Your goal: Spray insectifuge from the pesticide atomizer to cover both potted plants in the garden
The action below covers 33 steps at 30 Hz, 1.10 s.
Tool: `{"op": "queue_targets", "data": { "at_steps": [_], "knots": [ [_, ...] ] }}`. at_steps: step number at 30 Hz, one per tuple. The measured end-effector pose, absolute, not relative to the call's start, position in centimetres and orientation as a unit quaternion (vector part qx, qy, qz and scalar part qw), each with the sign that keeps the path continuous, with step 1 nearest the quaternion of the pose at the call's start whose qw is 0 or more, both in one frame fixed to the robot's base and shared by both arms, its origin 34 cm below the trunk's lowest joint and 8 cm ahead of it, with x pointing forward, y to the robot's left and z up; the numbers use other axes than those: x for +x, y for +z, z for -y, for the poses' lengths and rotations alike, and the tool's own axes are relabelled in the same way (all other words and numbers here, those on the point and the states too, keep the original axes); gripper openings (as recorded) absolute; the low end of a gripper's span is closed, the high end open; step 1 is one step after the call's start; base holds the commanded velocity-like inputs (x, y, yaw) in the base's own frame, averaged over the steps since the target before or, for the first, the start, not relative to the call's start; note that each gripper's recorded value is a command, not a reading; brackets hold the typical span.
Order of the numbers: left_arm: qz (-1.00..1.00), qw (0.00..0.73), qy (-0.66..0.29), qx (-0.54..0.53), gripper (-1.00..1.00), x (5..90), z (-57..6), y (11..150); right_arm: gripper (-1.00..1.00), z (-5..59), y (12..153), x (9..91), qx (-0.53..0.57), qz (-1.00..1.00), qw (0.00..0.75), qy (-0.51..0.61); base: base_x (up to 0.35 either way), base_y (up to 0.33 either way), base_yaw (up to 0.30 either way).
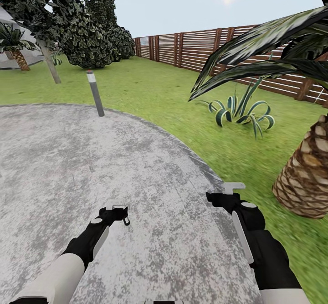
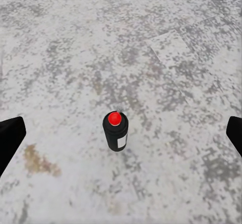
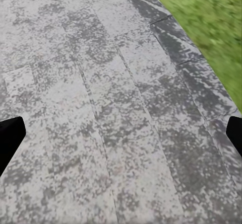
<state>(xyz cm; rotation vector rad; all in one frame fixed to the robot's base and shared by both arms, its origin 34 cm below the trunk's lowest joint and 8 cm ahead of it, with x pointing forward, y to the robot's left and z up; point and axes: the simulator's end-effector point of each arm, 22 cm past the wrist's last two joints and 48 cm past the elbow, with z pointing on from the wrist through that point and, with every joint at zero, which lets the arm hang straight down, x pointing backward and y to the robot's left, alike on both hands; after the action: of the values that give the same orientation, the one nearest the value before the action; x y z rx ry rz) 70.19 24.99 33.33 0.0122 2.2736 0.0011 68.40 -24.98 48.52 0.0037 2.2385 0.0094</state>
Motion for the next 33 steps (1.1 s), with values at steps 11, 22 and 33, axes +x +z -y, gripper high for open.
{"op": "queue_targets", "data": {
  "at_steps": [11, 22, 33],
  "knots": [
    [-0.908, 0.420, 0.002, 0.005, 1.00, 70.1, -25.1, 33.2, 1.00, 25.0, 48.4, 68.4, 0.002, -0.900, 0.436, 0.003, 0.000, 0.000, 0.000],
    [-0.901, 0.434, 0.003, 0.001, 1.00, 70.6, -25.3, 33.7, 1.00, 25.3, 48.5, 68.5, 0.002, -0.900, 0.435, -0.003, 0.000, 0.000, 0.000],
    [-0.872, 0.489, 0.003, 0.004, 1.00, 72.2, -25.3, 36.1, 1.00, 25.1, 51.2, 70.5, 0.002, -0.901, 0.434, 0.004, 0.000, 0.000, 0.000]
  ]
}}
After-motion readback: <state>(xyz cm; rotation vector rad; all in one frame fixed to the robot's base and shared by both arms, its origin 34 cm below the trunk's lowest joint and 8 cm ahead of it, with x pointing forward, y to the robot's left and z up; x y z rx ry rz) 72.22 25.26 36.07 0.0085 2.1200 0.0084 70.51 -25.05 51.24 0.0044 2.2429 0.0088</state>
